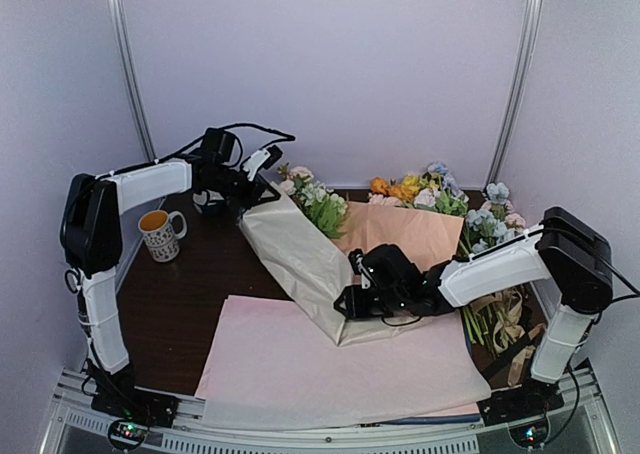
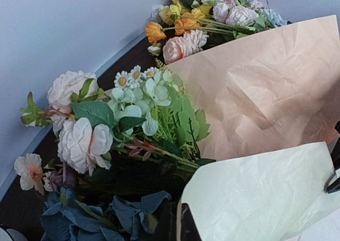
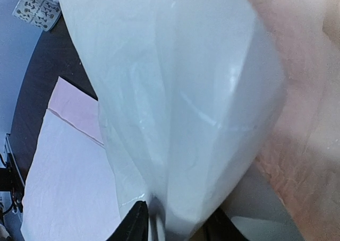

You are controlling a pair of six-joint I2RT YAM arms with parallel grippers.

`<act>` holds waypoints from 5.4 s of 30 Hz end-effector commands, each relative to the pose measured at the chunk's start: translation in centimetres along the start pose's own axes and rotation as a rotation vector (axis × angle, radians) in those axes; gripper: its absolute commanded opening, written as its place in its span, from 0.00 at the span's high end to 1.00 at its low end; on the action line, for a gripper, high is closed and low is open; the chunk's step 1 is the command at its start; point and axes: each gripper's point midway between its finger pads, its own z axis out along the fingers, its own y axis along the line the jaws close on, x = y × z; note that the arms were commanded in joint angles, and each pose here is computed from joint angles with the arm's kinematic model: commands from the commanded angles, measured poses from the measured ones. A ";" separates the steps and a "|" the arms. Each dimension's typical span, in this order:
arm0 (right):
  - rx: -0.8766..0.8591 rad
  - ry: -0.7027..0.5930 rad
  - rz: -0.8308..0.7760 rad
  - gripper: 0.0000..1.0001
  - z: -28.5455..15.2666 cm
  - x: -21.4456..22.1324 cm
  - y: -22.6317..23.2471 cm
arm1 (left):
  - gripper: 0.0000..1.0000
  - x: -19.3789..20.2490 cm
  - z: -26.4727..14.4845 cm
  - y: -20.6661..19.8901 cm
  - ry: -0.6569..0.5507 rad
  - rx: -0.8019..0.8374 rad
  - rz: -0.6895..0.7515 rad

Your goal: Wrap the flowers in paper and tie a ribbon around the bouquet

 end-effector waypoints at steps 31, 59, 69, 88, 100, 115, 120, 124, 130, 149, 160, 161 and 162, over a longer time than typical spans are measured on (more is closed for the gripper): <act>0.036 -0.010 0.188 1.00 -0.2 0.6 -4.5 | 1.00 -0.9 5.2 6.6 0.159 -0.498 0.079; 0.050 -0.012 0.214 1.00 0.4 0.9 -5.1 | 0.49 -2.7 -2.3 -3.8 0.064 -0.362 -0.174; 0.054 -0.020 0.204 1.00 0.2 0.6 -4.9 | 0.60 3.6 7.2 -10.4 0.213 -0.162 -0.254; 0.087 -0.154 0.007 0.73 -7.9 -5.7 -1.9 | 0.57 10.7 13.8 -11.1 0.372 -0.087 -0.367; 0.403 -0.331 0.185 0.46 -19.4 -10.8 -16.5 | 0.57 10.8 14.0 -11.2 0.373 -0.077 -0.366; 0.254 -0.332 0.190 0.46 -18.4 -11.6 -16.2 | 0.57 10.7 13.9 -11.2 0.371 -0.079 -0.361; 0.067 -0.302 0.154 1.00 -16.9 -13.3 -12.6 | 0.57 11.1 13.9 -11.0 0.380 -0.095 -0.360; -0.081 -0.342 0.066 1.00 -16.5 -15.5 -7.3 | 0.57 11.6 14.0 -10.8 0.391 -0.104 -0.357; -0.370 -0.238 -0.128 1.00 -12.8 -15.9 5.3 | 0.56 11.6 14.3 -10.8 0.389 -0.102 -0.354; -0.323 0.075 -0.086 1.00 3.2 -4.1 5.7 | 0.48 4.9 11.1 -8.3 0.107 0.065 -0.446; -0.185 0.135 -0.077 1.00 5.8 -1.5 1.9 | 0.35 -0.3 4.0 -7.9 0.020 0.115 -0.437; -0.176 0.140 -0.079 1.00 5.9 -1.4 1.7 | 0.35 -0.5 3.3 -8.1 0.021 0.111 -0.419; -0.172 0.144 -0.080 1.00 5.9 -1.3 1.6 | 0.35 -0.4 2.6 -8.1 0.028 0.095 -0.407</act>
